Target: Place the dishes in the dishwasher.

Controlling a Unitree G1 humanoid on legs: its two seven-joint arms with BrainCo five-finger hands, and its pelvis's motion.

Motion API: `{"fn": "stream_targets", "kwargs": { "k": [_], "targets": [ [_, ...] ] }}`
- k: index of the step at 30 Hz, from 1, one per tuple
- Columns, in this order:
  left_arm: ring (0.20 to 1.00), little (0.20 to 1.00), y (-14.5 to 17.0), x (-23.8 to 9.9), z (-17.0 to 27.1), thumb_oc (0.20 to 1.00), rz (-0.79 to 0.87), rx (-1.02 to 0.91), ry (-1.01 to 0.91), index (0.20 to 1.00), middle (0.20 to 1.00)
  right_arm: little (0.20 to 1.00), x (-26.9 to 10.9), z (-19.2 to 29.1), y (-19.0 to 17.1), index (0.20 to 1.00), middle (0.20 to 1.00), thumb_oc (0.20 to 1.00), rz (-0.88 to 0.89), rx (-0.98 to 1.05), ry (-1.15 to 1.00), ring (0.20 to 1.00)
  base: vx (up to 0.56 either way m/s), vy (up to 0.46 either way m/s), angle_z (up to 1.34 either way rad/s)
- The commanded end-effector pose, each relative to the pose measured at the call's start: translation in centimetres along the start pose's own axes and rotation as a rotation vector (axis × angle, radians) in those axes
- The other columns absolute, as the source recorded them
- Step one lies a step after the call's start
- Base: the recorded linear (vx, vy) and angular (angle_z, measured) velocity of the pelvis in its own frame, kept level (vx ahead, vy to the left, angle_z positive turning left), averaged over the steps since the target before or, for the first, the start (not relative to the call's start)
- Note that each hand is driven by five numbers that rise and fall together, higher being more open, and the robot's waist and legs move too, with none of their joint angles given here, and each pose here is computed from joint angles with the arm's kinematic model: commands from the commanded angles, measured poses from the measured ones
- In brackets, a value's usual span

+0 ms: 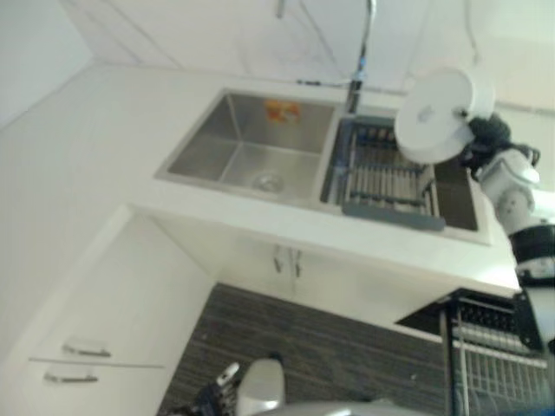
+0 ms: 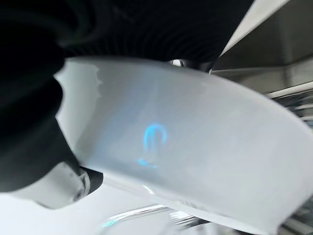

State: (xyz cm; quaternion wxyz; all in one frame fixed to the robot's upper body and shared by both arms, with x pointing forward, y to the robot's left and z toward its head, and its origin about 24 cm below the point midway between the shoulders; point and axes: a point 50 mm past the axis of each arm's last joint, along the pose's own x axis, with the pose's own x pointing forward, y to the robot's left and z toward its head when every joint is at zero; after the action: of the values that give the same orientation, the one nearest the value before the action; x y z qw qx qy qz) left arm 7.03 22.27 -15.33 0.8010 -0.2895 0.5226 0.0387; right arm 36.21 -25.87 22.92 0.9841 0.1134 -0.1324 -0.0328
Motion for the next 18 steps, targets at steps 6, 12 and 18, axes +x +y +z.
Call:
{"fn": "stream_targets", "kwargs": {
  "k": [6, 12, 18],
  "targets": [
    [1.0, 1.0, 1.5, -1.0, -2.3, 1.0, 0.02, 0.024, 0.012, 1.0, 1.0, 0.2, -3.3, 5.0, 2.2, 0.2, 0.2, 0.2, 0.112, 0.113, -0.35, 0.2, -0.03, 0.02, -0.51],
    [1.0, 1.0, 0.7, -0.5, -2.8, 1.0, 0.012, 0.032, -0.004, 1.0, 1.0, 0.2, -7.6, 4.5, -0.8, 0.2, 0.2, 0.2, -0.006, 0.088, -0.454, 0.2, -0.03, 0.007, -0.5],
    [1.0, 1.0, 0.3, -0.3, -3.0, 1.0, 0.006, 0.073, 0.005, 1.0, 1.0, 0.2, -10.8, 3.0, -4.7, 0.2, 0.2, 0.2, -0.132, 0.028, -0.434, 0.2, -0.04, -0.006, -0.28]
  ]
}}
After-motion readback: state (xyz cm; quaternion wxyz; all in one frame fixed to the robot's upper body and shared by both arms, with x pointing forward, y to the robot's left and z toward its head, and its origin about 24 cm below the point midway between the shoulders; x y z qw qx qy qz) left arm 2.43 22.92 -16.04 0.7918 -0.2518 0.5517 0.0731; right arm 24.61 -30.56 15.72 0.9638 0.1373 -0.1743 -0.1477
